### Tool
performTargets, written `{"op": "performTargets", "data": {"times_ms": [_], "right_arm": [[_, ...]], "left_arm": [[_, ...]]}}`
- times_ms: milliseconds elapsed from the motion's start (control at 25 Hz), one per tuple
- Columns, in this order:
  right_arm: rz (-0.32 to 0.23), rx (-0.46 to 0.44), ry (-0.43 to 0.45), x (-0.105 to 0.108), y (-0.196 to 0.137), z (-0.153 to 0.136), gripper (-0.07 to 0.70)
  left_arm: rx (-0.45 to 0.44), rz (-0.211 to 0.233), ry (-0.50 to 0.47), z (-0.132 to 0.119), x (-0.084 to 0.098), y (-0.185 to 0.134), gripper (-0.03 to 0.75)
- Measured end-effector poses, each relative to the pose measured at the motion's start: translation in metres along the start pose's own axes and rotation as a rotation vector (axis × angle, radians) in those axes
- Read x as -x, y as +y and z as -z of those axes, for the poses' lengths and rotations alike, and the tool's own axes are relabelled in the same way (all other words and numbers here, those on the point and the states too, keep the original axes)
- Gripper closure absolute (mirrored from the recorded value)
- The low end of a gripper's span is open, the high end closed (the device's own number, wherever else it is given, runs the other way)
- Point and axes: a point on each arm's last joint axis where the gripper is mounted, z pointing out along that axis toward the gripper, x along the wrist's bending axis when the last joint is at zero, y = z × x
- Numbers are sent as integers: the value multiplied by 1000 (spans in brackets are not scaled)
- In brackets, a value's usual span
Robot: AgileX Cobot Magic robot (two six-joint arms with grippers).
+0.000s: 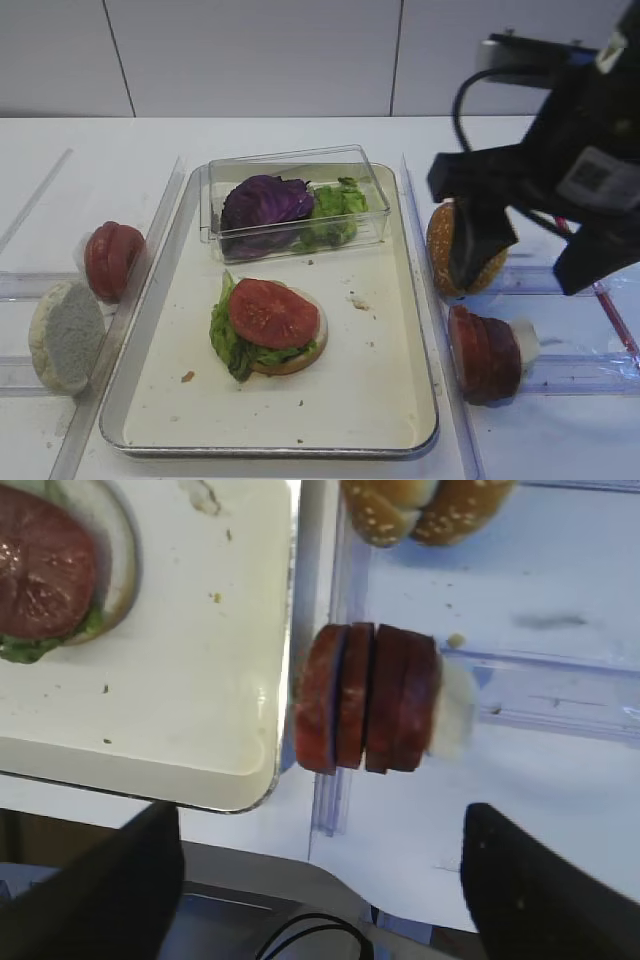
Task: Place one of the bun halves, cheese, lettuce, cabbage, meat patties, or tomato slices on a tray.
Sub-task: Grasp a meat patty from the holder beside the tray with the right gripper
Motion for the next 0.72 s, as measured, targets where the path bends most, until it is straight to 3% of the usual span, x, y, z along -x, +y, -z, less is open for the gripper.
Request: {"op": "performTargets", "data": {"times_ms": [280,720], "right_arm": [[59,-76,-36,-33,13,-44,57],[69,-74,-60,-39,22,-69,57]], "left_arm": [[0,0,0,0,0,0,433],[0,0,0,0,0,0,433]]}}
